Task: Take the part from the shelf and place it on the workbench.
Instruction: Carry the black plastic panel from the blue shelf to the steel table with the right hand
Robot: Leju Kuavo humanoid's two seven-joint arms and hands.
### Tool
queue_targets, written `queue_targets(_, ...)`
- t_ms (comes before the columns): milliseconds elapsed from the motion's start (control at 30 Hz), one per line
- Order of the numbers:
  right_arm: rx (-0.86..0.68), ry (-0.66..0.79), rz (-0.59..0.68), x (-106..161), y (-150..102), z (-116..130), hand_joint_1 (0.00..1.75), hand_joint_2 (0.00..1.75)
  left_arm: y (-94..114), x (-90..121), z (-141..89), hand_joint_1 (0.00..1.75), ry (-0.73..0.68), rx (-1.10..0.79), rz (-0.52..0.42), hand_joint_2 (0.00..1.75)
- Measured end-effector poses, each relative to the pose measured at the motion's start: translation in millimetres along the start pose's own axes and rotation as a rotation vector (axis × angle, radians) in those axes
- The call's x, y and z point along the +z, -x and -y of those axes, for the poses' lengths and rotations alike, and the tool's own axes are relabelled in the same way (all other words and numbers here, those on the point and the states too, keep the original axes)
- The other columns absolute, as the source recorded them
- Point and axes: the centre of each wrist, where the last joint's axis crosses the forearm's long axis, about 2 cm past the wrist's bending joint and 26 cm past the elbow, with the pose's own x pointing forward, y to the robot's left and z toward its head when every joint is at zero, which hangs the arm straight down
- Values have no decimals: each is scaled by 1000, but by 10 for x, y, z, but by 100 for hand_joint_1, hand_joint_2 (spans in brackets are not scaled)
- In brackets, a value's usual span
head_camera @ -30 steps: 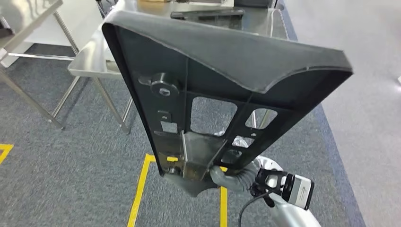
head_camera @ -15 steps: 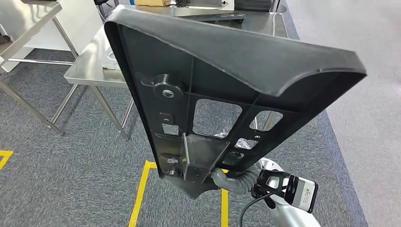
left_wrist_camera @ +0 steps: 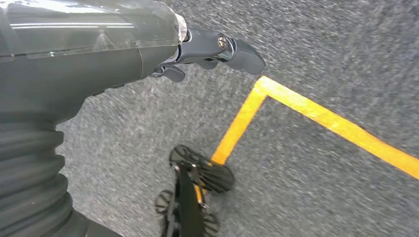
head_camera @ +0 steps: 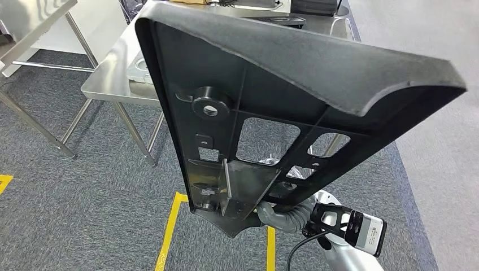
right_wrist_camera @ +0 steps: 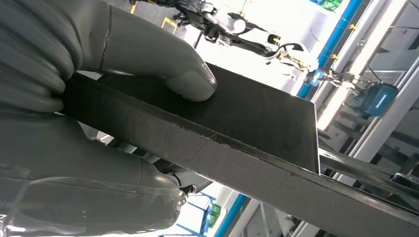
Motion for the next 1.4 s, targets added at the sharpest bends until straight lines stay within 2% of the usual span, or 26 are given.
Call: queue_targets(1400, 14, 31, 65, -26, -124, 4, 175, 175, 35, 18, 50, 0, -6, 23, 1, 175)
